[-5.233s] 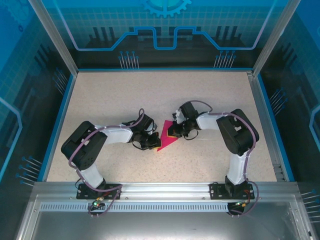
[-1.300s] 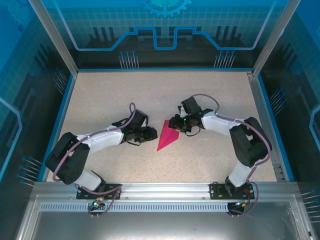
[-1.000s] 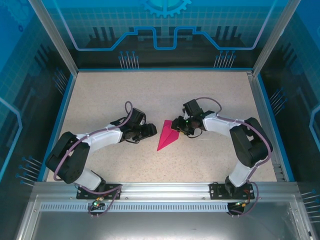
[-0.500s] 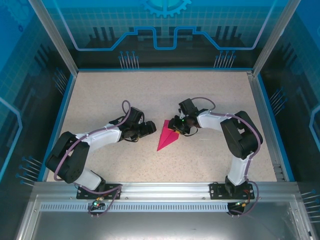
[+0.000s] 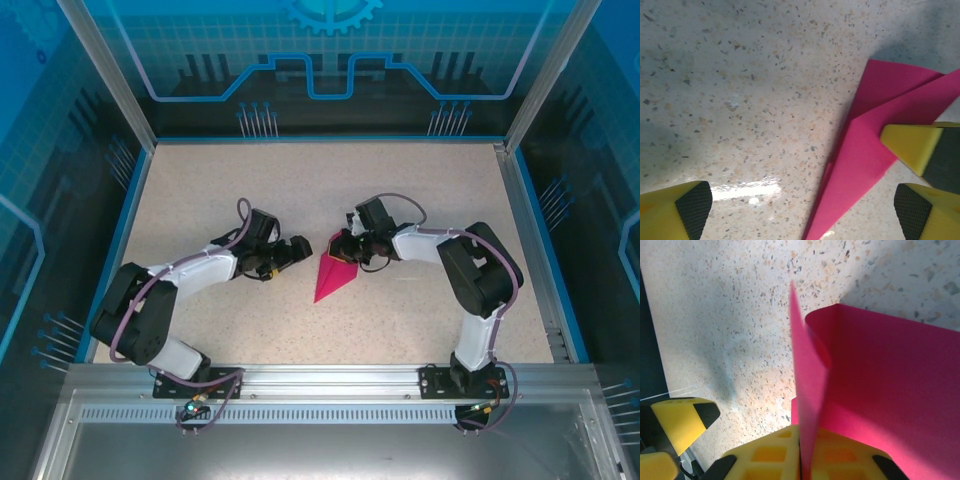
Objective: Fold a paper plane with a square sheet of paper (pick it up from the middle)
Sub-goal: Turn over the paper at the center of the table.
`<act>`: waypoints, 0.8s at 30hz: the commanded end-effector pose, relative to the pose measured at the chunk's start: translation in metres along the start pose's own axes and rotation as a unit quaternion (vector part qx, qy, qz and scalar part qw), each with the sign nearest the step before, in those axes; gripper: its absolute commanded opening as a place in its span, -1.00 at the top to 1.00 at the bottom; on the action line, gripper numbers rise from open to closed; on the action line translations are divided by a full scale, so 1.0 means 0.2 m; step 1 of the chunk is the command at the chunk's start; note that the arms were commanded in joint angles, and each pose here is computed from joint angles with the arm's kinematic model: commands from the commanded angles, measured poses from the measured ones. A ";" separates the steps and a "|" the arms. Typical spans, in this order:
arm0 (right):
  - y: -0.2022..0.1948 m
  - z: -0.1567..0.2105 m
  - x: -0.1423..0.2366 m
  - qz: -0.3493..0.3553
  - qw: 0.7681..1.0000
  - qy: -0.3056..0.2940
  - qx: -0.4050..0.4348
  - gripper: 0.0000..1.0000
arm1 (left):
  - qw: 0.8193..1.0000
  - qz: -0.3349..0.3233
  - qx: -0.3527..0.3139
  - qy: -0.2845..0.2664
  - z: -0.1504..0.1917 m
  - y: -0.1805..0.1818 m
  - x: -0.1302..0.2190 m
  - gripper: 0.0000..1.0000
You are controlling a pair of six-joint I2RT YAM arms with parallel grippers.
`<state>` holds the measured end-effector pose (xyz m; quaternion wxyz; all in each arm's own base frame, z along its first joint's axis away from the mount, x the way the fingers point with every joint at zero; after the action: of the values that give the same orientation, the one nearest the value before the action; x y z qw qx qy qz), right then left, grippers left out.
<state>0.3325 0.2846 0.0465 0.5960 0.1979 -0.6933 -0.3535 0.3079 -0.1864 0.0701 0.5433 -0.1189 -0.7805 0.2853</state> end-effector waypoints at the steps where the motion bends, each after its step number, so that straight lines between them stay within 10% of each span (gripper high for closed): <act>1: 0.16 -0.01 0.08 -0.070 0.997 -0.010 0.030 0.84 | 0.997 0.076 -0.005 0.013 -0.01 -0.13 0.07 -0.97; 24: 0.65 -0.06 0.50 -0.287 0.956 0.018 0.054 0.79 | 0.948 0.314 -0.043 0.043 0.02 -0.54 0.28 -0.82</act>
<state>0.3406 0.2989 0.1857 0.4879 0.3974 -0.6235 -0.4640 0.2991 -0.2433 0.1674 0.4631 -0.3688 -0.7046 0.3913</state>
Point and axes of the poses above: each hand's point on the last joint's axis, 136 mm out from that joint toward the fingers, its own x axis back along the fingers, its own y axis along the line the jaws close on, z = x × y, the point moved 1 cm from there along x, back along the fingers, and after that the axes turned 7 degrees about -x, right-handed, at the moved point
